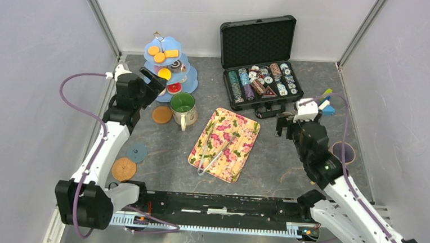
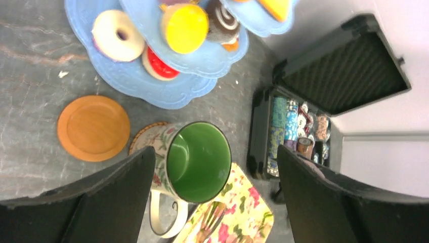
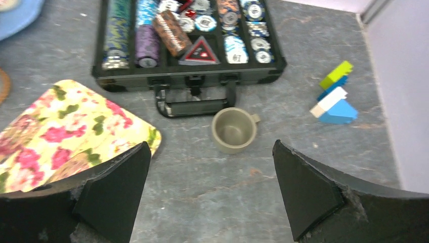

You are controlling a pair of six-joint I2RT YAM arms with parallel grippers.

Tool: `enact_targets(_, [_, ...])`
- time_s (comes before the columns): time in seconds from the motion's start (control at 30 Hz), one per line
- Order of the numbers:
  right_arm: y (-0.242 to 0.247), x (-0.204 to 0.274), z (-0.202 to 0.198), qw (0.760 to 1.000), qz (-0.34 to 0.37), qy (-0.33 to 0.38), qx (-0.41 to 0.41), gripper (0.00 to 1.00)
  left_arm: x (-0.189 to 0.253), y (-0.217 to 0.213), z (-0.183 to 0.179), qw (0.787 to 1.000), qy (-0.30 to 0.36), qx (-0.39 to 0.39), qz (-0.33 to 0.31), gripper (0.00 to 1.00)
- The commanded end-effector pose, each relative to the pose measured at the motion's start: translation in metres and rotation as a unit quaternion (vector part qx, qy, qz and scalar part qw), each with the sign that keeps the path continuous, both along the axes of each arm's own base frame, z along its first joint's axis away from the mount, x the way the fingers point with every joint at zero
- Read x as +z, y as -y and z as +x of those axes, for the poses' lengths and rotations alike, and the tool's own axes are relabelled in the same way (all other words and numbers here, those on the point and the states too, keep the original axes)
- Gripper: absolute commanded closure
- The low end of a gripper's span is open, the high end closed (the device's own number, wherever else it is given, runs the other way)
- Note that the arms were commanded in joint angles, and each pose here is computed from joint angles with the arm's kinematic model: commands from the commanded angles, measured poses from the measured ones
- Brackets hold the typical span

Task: Serve the afternoon tea
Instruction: Pick up the cup at the center of the board.

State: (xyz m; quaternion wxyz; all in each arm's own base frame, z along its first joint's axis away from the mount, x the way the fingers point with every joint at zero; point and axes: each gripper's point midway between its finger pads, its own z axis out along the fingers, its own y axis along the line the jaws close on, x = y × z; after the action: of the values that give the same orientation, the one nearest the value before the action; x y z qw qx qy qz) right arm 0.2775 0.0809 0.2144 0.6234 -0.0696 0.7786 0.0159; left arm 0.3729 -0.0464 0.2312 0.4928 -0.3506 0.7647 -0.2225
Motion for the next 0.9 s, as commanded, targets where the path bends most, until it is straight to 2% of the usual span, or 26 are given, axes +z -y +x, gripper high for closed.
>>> enact_targets(0.0, [0.038,0.017,0.014,0.989,-0.093,-0.044,-0.11,0.02,0.04,0.052,-0.022,0.974,0.042,-0.168,0.149,0.01])
enact_targets(0.03, [0.05,0.015,0.016,0.981,-0.116,-0.061,-0.145,0.02,0.049,0.066,-0.029,0.96,0.058,-0.196,0.193,0.0])
enact_targets(0.1, [0.068,0.006,0.02,0.968,-0.138,-0.1,-0.186,0.02,0.067,0.088,-0.042,0.936,0.088,-0.243,0.238,0.0])
enact_targets(0.2, [0.099,0.003,0.02,0.943,-0.133,-0.146,-0.267,0.02,0.087,0.106,-0.063,0.909,0.107,-0.269,0.299,0.0])
enact_targets(0.3, [0.138,-0.003,0.011,0.915,-0.085,-0.172,-0.356,0.02,0.098,0.121,-0.081,0.881,0.142,-0.3,0.338,0.0])
enact_targets(0.4, [0.167,-0.021,-0.001,0.899,-0.016,-0.195,-0.391,0.02,0.099,0.126,-0.091,0.872,0.169,-0.306,0.342,0.0])
enact_targets(0.5, [0.183,-0.036,-0.009,0.892,0.023,-0.216,-0.396,0.01,0.095,0.129,-0.097,0.867,0.182,-0.311,0.344,0.0])
enact_targets(0.73, [0.189,-0.074,-0.018,0.88,0.083,-0.255,-0.393,0.17,0.093,0.125,-0.101,0.866,0.187,-0.302,0.352,0.0])
enact_targets(0.87, [0.186,-0.094,-0.024,0.871,0.102,-0.256,-0.406,0.19,0.092,0.126,-0.101,0.865,0.187,-0.305,0.353,0.0])
